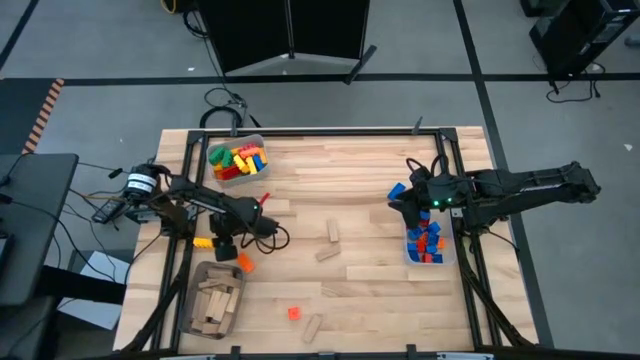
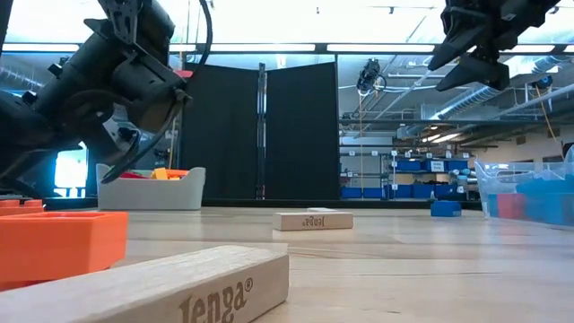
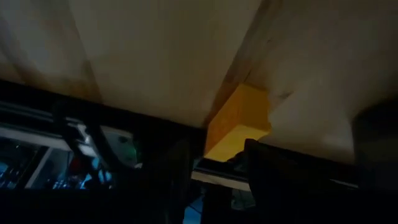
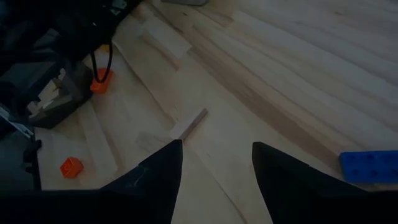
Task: Sort blocks by size
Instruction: Put the large yellow game piece into the gray bin
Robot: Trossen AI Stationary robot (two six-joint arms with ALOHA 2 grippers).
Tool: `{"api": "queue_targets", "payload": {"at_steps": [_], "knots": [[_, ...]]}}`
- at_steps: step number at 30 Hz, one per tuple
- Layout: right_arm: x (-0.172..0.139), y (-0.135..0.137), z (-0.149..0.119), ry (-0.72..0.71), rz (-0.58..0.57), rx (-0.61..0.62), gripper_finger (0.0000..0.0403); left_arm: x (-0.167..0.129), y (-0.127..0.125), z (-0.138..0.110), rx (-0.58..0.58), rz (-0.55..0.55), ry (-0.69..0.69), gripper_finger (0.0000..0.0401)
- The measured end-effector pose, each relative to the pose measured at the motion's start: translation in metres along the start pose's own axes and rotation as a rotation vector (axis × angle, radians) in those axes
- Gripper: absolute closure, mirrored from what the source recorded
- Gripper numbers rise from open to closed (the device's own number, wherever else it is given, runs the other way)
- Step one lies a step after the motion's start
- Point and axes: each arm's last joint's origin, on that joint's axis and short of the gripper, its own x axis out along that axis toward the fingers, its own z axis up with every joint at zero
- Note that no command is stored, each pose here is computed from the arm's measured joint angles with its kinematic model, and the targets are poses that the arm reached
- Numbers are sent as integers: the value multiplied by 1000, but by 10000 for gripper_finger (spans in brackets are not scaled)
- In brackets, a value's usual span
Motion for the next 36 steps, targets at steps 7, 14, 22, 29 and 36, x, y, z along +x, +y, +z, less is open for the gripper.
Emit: {"api": "queue_targets", "payload": {"at_steps": [7,14,22,29,36], "knots": [[0,2,2,-17,18,12,194,0,-8,1,27,-45,-27,239],[0,2,2,-18,19,22,197,8,-11,-5,47,16,10,239],[0,2,2,-17,19,22,199,27,-8,-9,43,13,63,239],[0,2,2,-17,19,22,198,27,-9,-7,46,8,43,240],[0,2,2,-18,19,22,198,26,-14,5,55,-34,-81,240]]}}
